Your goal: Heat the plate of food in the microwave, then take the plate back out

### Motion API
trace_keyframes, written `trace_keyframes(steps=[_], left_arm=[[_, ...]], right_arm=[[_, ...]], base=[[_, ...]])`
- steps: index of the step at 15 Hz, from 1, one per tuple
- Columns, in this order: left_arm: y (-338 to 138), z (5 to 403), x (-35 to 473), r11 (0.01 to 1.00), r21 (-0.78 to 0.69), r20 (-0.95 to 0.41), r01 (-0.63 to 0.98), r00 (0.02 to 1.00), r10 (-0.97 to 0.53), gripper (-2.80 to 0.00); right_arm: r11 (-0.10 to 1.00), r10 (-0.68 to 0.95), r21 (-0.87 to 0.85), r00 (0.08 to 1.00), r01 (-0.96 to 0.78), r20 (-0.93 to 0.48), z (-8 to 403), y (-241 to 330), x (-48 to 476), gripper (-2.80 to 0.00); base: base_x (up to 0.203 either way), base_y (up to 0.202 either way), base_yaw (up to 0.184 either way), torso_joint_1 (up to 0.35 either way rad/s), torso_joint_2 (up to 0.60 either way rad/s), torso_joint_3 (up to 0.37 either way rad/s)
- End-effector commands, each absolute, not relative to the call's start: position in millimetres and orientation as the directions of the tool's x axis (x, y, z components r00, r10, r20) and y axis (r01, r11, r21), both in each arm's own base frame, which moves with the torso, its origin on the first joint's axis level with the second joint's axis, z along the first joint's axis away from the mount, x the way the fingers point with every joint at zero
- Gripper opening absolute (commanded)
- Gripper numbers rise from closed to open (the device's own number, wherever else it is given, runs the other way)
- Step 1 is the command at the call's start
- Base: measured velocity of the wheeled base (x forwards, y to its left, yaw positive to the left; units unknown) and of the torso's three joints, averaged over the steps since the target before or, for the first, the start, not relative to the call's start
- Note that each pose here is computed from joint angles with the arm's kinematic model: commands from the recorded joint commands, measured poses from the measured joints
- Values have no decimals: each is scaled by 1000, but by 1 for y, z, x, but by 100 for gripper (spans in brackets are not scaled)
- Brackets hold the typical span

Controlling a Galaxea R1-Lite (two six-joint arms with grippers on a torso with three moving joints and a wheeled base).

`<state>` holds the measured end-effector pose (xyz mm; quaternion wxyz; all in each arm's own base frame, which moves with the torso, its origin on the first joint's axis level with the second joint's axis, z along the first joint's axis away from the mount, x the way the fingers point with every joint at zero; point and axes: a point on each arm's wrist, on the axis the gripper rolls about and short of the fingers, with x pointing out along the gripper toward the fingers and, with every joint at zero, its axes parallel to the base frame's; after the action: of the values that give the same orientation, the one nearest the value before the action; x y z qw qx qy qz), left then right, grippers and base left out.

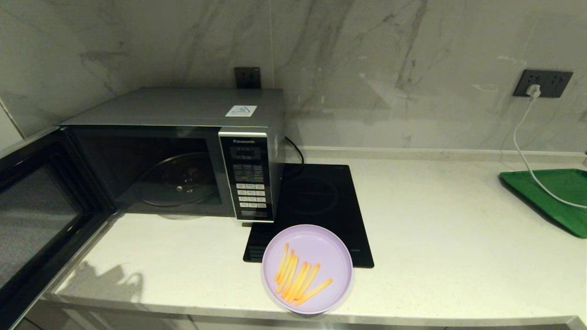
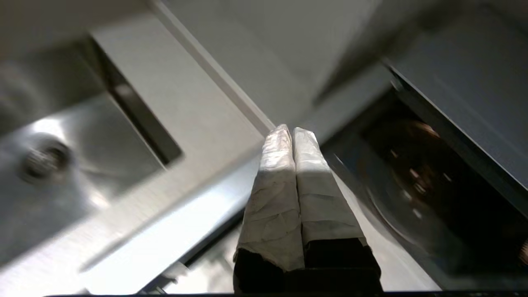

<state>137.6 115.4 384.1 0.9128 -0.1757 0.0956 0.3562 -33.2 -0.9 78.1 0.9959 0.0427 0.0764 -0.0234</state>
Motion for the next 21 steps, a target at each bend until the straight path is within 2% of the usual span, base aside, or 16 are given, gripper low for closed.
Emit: trace_keyframes(steps=[1, 7, 10, 17, 21], left_arm=[[134, 382, 134, 644, -198, -304, -739, 671, 676, -280], [209, 329, 164, 516, -188, -529, -836, 529, 664, -280], [229, 316, 165, 483, -215, -571, -849, 510, 643, -280], [217, 303, 167, 511, -250, -683, -823, 523, 510, -280], [192, 307, 172, 553, -262, -701, -791, 549, 455, -280]], right_arm=[[995, -40, 81, 987, 53, -154, 78, -1, -33, -280], [995, -38, 82, 987, 51, -154, 78, -1, -33, -280], [995, -38, 82, 987, 51, -154, 78, -1, -33, -280], [995, -40, 81, 987, 53, -154, 78, -1, -33, -280], [995, -38, 82, 987, 51, -154, 78, -1, -33, -280]], base=[[0, 0, 0, 0, 0, 0], [0, 0, 0, 0, 0, 0], [0, 0, 0, 0, 0, 0], [0, 0, 0, 0, 0, 0], [0, 0, 0, 0, 0, 0]])
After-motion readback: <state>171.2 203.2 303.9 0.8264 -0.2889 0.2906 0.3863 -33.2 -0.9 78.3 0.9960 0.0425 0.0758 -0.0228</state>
